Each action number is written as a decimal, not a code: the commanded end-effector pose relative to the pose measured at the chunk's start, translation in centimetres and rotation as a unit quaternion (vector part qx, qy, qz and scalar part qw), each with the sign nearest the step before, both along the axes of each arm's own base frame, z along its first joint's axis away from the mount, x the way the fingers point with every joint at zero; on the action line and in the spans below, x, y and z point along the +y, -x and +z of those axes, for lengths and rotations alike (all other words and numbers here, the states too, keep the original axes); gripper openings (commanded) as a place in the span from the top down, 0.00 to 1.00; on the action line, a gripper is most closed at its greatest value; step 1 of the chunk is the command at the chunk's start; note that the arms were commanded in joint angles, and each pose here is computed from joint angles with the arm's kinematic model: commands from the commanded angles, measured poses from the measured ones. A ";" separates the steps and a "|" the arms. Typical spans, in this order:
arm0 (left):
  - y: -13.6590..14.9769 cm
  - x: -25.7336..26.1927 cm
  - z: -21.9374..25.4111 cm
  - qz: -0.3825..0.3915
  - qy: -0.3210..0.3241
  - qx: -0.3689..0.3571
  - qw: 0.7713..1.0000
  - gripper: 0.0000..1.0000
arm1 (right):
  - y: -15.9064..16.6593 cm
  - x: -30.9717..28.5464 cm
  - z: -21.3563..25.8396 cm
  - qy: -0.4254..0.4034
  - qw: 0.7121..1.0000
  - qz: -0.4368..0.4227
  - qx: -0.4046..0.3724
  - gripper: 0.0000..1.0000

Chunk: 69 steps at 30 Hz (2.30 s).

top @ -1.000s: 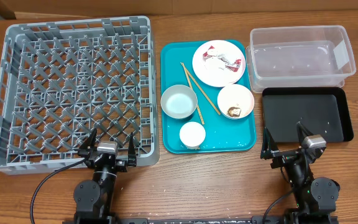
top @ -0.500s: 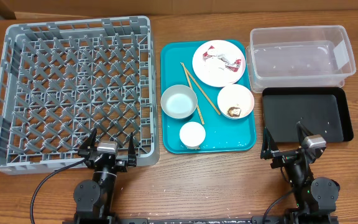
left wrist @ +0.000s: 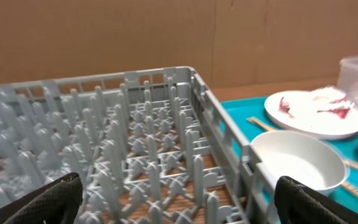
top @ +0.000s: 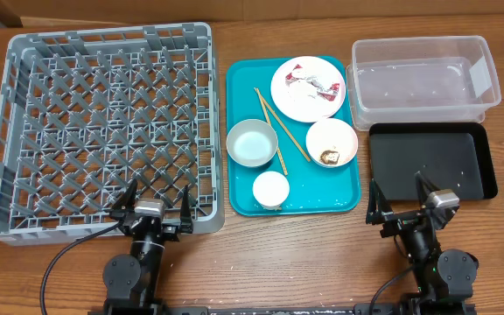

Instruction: Sort waste into correct bins and load items into the dishwasher

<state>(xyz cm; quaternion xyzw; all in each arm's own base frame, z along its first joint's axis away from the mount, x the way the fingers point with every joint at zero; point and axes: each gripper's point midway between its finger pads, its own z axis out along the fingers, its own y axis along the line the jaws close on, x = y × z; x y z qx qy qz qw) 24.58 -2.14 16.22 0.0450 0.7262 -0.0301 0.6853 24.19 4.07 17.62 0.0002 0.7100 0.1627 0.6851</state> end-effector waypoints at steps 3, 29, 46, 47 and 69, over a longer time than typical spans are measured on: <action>0.1 -0.4 0.2 -0.006 0.114 0.007 0.993 0.00 | 0.6 2.1 0.5 0.005 0.998 0.063 -0.017 0.00; 0.5 -2.3 20.3 -0.066 0.019 0.050 0.996 0.00 | 4.5 5.0 22.2 0.044 0.985 0.156 -0.064 0.00; -5.9 -2.0 22.8 -0.052 0.003 0.267 0.962 0.00 | -9.8 8.5 24.4 0.058 0.950 0.258 0.164 0.00; -6.3 -2.1 22.3 -0.053 0.003 0.275 0.960 0.00 | -10.4 8.9 24.0 0.064 0.947 0.261 0.174 0.00; -12.1 -2.5 12.7 -0.051 0.012 0.422 0.905 0.00 | -19.1 13.2 12.9 0.176 0.920 0.204 0.286 0.00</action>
